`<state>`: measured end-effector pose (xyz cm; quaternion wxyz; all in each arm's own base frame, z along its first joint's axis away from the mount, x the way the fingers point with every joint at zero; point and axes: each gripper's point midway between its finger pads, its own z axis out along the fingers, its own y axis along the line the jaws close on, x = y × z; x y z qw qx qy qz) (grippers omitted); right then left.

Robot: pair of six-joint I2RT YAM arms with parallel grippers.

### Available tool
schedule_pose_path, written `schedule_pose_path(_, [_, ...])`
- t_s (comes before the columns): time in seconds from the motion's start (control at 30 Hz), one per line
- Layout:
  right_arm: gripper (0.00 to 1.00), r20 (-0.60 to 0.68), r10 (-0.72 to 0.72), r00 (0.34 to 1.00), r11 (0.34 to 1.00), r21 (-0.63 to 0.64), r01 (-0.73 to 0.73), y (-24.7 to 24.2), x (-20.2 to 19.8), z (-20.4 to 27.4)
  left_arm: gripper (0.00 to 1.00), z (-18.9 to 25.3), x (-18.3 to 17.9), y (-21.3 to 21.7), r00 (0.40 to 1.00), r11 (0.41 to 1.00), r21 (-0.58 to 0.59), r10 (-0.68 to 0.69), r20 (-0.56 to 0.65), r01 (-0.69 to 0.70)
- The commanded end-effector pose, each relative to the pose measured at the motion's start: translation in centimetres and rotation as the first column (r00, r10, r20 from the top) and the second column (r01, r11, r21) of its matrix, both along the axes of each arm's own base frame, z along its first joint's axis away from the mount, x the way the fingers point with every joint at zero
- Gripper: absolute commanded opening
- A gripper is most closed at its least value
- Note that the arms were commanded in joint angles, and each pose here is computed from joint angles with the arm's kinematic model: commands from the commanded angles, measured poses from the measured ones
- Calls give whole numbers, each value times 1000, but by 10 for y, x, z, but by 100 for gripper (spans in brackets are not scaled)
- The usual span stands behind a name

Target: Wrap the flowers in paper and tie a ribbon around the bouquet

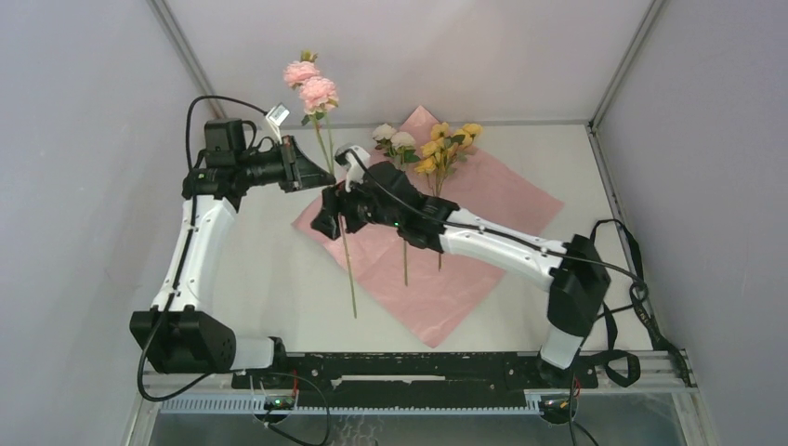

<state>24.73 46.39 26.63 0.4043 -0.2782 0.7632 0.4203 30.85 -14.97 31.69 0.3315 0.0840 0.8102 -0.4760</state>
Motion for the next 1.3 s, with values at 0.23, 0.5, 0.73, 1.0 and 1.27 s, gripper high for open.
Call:
schedule_pose_path(0.23, [0,-198,-341,919,940,-68,334,-51,75,-29,95,-25,12,57,989,870,477,80,123,-129])
schedule_pose_path(0.5, [28,-146,-606,781,733,-483,478,-159,157,-130,98,-115,58,267,918,282,935,385,94,-214])
schedule_pose_path(0.73, [72,10,-708,706,517,-674,527,-214,174,-142,89,-145,122,358,859,99,978,499,112,-185])
schedule_pose_path(1.0, [71,49,-672,739,526,-671,522,-211,142,-128,59,-158,207,428,843,-125,961,461,277,-247])
schedule_pose_path(1.27, [71,120,-670,733,440,-731,522,-220,122,-127,63,-216,229,436,979,-130,989,183,95,-72])
